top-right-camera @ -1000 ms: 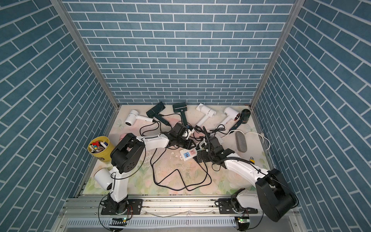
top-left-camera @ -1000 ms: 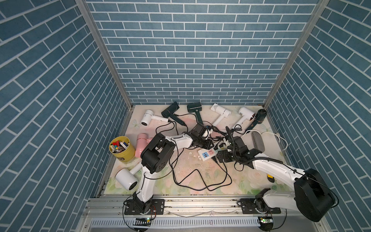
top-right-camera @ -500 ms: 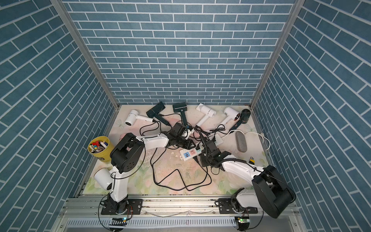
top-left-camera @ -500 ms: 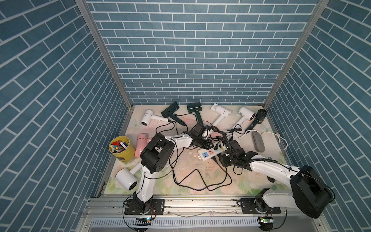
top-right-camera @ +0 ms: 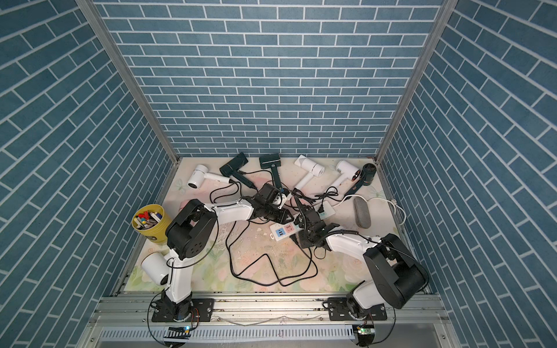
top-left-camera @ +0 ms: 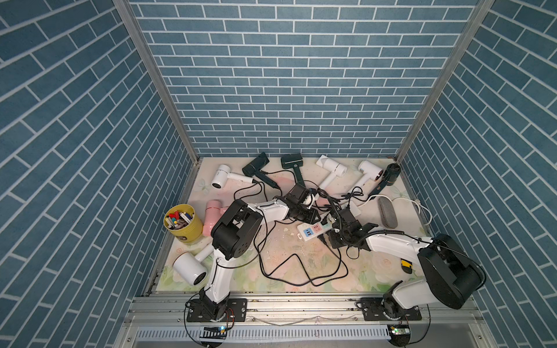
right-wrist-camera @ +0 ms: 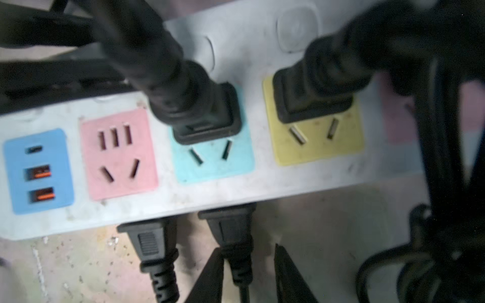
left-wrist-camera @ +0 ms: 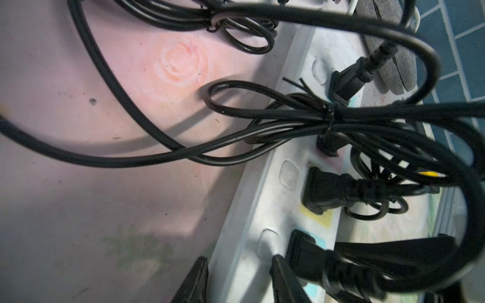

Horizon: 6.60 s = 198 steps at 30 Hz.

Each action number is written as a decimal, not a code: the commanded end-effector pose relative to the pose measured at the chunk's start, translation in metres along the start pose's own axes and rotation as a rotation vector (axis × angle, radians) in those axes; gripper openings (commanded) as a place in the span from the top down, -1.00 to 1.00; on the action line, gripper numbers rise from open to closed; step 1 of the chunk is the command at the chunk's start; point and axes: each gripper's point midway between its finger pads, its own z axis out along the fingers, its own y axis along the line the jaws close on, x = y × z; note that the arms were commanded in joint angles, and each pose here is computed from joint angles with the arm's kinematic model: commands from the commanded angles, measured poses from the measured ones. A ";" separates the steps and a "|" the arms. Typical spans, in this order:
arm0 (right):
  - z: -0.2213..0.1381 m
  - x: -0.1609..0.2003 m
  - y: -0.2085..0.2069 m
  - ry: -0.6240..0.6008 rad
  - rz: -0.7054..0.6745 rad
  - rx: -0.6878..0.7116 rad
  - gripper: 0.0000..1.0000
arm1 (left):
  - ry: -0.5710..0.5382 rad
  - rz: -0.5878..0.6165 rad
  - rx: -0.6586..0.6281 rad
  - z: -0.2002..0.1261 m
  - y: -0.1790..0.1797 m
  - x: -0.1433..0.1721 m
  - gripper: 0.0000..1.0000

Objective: Charge the blow dryers
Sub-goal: Insert the plug into the socket, then pick up the plug from the center of the board.

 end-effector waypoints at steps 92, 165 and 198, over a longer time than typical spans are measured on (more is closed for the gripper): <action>-0.103 -0.041 -0.007 -0.420 0.121 -0.034 -0.98 | -0.165 -0.704 -0.951 -0.247 0.170 -0.001 -0.31; -0.075 -0.032 0.013 -0.287 0.065 -0.106 -0.98 | -0.016 -1.208 -0.711 -0.144 0.215 0.035 0.03; -0.073 -0.030 0.017 -0.268 0.058 -0.125 -0.98 | -0.042 -1.212 -0.695 -0.136 0.207 0.041 -0.24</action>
